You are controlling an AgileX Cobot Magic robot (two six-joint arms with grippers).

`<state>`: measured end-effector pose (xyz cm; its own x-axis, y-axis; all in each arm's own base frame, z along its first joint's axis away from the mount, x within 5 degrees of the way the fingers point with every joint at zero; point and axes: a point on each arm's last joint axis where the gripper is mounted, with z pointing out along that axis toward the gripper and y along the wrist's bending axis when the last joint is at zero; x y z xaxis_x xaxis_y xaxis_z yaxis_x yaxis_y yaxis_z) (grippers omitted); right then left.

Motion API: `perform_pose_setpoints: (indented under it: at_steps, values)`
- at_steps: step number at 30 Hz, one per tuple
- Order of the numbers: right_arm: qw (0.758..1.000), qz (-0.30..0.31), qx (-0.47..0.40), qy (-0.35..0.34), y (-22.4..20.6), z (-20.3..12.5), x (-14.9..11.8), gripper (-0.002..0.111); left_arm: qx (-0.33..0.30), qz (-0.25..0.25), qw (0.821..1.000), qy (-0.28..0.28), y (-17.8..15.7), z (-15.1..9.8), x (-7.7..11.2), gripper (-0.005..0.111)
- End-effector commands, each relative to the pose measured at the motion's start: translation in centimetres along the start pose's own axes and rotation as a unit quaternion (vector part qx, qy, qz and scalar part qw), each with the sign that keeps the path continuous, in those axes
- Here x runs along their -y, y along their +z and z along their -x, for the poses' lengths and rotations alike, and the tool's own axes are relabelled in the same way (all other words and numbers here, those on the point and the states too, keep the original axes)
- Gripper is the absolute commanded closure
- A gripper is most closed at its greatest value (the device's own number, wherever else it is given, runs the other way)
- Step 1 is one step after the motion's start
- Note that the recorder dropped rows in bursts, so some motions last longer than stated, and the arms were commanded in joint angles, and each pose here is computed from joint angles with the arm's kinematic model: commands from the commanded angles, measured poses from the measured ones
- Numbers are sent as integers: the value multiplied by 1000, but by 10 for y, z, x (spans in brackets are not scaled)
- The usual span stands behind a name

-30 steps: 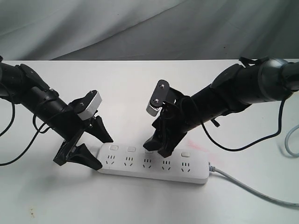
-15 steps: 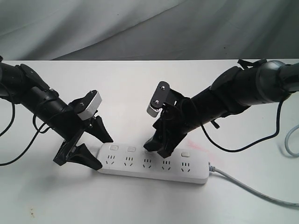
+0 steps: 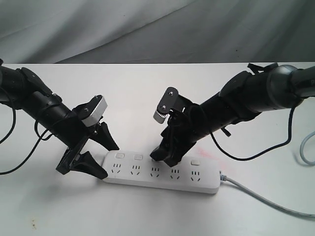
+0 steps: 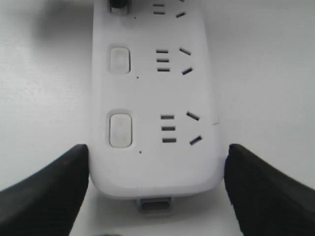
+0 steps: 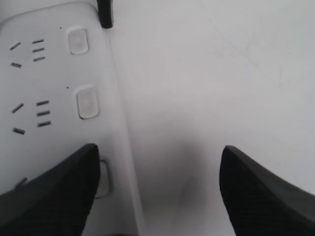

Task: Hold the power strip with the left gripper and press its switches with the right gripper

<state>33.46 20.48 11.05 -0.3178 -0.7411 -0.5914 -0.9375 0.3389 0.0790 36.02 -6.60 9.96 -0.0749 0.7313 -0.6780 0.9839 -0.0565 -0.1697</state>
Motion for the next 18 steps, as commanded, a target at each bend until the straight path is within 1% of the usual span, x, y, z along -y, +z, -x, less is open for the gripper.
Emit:
perform_pose_setpoints:
  at_steps: [1,5,9,11,14,18]
  values:
    - [998,4,-52,-25,19,-18,-3,45,-7,17,1000,5,-1,-1,-4,58]
    - [999,-15,-21,-25,-1,-1,-4,45,-7,17,1000,5,-1,-1,-4,58]
    - [996,-63,35,-43,-44,30,-6,45,-7,17,1000,5,-1,-1,-4,58]
    - [994,-84,54,-49,-64,37,-5,45,-7,17,1000,5,-1,-1,-4,58]
    - [993,-93,68,-39,-85,39,-1,45,-7,17,1000,5,-1,-1,-4,58]
    - [995,-81,59,-10,-84,23,2,45,-7,17,1000,5,-1,-1,-4,58]
